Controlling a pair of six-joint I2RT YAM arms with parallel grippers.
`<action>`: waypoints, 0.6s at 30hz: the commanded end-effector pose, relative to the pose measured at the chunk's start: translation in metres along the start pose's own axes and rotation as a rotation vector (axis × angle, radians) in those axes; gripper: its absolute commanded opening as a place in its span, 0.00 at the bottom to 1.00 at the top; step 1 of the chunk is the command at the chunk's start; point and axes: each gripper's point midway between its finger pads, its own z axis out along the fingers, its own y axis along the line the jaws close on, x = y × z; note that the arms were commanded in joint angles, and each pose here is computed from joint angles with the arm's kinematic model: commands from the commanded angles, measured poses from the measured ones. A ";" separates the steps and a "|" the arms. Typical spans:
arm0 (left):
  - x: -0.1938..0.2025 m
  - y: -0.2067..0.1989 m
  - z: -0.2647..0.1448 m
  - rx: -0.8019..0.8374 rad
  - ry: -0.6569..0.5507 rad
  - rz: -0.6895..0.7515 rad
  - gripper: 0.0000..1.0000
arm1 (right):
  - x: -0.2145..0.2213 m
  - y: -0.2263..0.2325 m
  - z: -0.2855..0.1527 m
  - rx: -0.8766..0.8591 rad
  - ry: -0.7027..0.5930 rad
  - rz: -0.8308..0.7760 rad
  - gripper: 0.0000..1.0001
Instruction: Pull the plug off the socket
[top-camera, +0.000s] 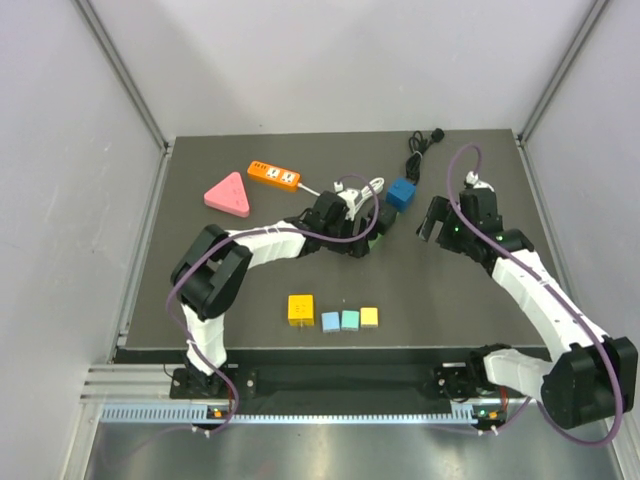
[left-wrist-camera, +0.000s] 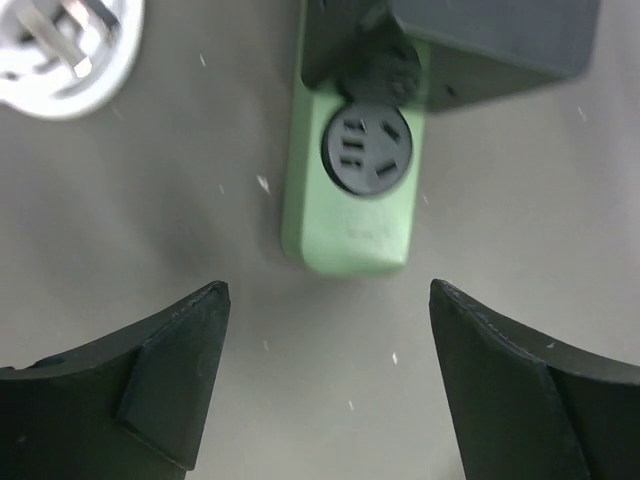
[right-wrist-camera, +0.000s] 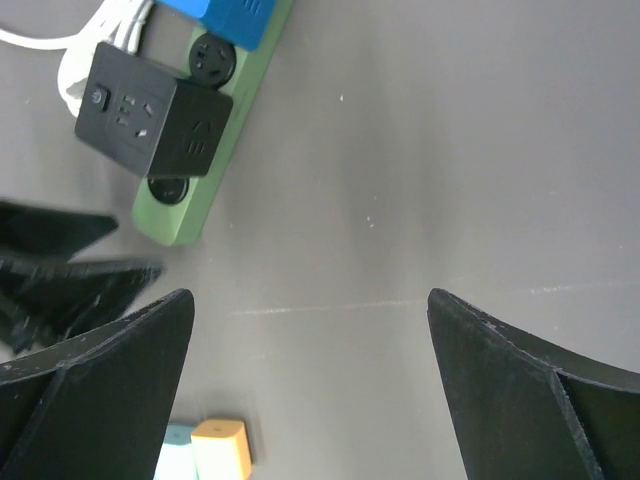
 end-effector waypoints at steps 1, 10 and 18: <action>-0.047 -0.011 0.008 0.027 -0.167 0.050 0.85 | -0.004 0.001 -0.009 -0.039 -0.021 -0.013 1.00; -0.030 -0.006 0.033 0.015 -0.150 0.085 0.73 | -0.009 0.013 -0.003 -0.082 -0.013 0.021 1.00; -0.018 -0.004 0.039 0.029 -0.172 0.031 0.48 | -0.021 0.033 0.042 -0.048 0.093 0.142 0.99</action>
